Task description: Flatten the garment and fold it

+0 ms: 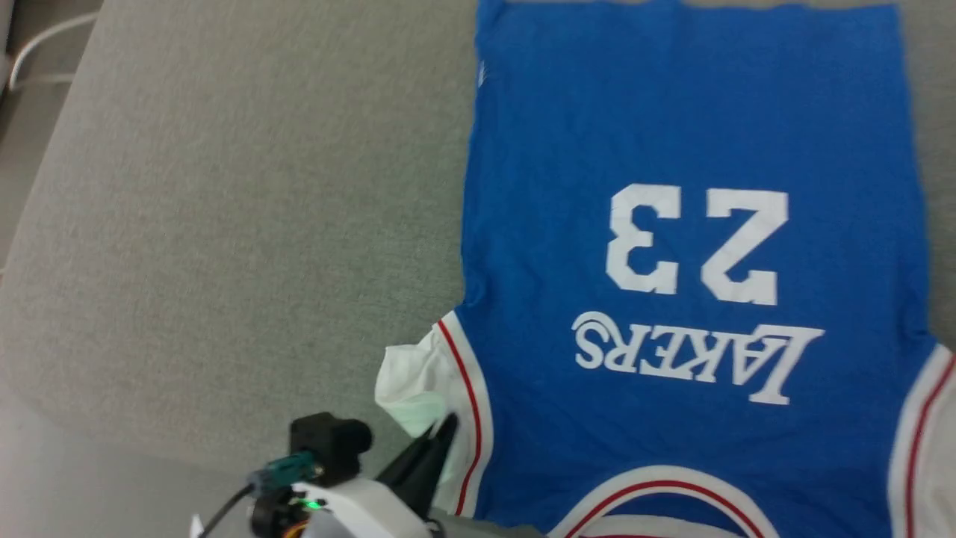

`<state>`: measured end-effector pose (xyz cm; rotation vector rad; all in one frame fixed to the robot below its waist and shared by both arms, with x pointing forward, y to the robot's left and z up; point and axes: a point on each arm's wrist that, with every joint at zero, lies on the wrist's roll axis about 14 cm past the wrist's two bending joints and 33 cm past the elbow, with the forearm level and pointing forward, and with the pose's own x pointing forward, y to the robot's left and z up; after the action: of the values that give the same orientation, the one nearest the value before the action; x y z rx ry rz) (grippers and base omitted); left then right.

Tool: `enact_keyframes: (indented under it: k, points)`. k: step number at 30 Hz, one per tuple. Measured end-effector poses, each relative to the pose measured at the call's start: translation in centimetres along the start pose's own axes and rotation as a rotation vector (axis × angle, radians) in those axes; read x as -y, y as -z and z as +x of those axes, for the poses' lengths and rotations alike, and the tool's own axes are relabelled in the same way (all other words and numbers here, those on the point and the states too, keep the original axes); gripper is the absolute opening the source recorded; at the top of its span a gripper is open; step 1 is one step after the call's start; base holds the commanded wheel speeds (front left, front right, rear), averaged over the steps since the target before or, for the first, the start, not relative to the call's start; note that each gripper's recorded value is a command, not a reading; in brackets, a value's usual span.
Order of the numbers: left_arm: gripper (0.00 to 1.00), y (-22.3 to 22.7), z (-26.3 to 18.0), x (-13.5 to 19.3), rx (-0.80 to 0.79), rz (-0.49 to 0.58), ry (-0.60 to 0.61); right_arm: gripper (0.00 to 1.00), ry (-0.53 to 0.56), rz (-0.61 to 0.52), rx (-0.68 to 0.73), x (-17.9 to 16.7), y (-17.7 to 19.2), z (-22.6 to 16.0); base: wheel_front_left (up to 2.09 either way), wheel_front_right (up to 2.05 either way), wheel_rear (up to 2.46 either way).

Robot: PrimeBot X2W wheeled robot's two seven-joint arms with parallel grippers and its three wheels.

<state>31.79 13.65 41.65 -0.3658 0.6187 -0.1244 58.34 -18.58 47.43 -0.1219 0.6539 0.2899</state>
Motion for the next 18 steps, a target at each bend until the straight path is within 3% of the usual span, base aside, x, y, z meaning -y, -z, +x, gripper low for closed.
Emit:
enact_keyframes:
  k: [8,18]
  points:
    - [0.00,1.6,1.3,0.1,-0.027,-0.050,-0.046,1.00,0.036,-0.019,-0.133,1.0,-0.7,7.5,0.00,0.00,0.00]
    - [0.00,3.4,1.2,-1.8,-0.071,-0.089,-0.144,1.00,0.003,-0.037,-0.286,-1.0,2.7,14.7,0.00,0.00,0.00]
